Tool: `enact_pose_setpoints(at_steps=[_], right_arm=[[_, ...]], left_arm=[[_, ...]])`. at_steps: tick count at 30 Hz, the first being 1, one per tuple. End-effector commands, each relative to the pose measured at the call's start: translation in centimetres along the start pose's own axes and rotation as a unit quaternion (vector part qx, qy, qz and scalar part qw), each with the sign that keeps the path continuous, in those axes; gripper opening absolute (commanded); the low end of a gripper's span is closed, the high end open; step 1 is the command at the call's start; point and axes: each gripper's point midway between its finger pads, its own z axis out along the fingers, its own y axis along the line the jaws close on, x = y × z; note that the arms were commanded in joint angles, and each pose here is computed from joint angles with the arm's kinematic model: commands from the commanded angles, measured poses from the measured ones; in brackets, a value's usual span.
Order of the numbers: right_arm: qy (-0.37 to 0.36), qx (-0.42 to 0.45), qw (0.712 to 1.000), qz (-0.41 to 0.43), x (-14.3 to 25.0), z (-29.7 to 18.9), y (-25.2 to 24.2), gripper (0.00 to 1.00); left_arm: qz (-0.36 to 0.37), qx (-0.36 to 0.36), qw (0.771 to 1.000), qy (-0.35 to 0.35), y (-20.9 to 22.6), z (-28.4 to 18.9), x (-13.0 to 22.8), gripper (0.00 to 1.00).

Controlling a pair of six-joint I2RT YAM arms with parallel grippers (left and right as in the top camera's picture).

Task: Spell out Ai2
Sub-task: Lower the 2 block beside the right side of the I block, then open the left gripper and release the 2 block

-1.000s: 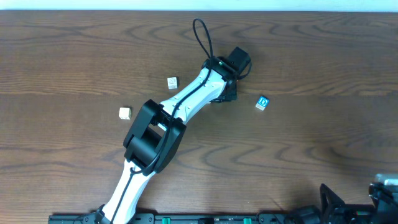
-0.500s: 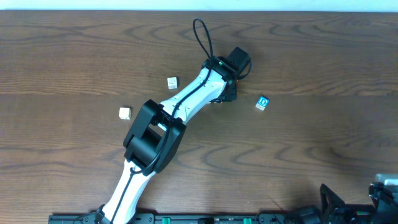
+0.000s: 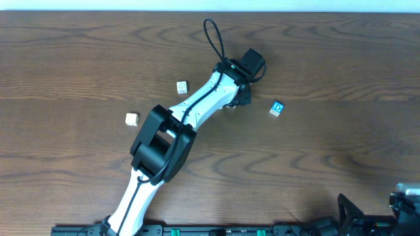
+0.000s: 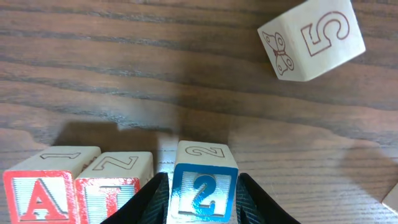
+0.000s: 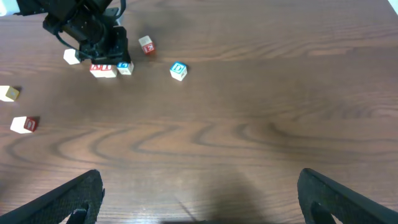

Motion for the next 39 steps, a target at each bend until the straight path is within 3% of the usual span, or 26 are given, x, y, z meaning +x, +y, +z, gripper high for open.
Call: enact_pose_setpoints(at_steps=[1, 30, 33, 39], right_arm=[[0.0, 0.0, 1.0, -0.002, 0.0, 0.0, 0.0, 0.99], [0.0, 0.0, 1.0, -0.002, 0.0, 0.0, 0.0, 0.99], [-0.001, 0.0, 1.0, -0.002, 0.0, 0.0, 0.0, 0.99], [0.0, 0.0, 1.0, -0.002, 0.0, 0.0, 0.0, 0.99]], left_arm=[[-0.001, -0.029, 1.0, -0.007, 1.0, 1.0, 0.0, 0.36], [-0.009, -0.027, 0.998, -0.058, 0.9, 0.9, -2.6, 0.36], [-0.004, -0.022, 0.998, -0.062, 0.6, 0.7, -2.9, 0.31], [0.0, -0.009, 0.997, -0.072, -0.2, -0.5, -3.9, 0.09]])
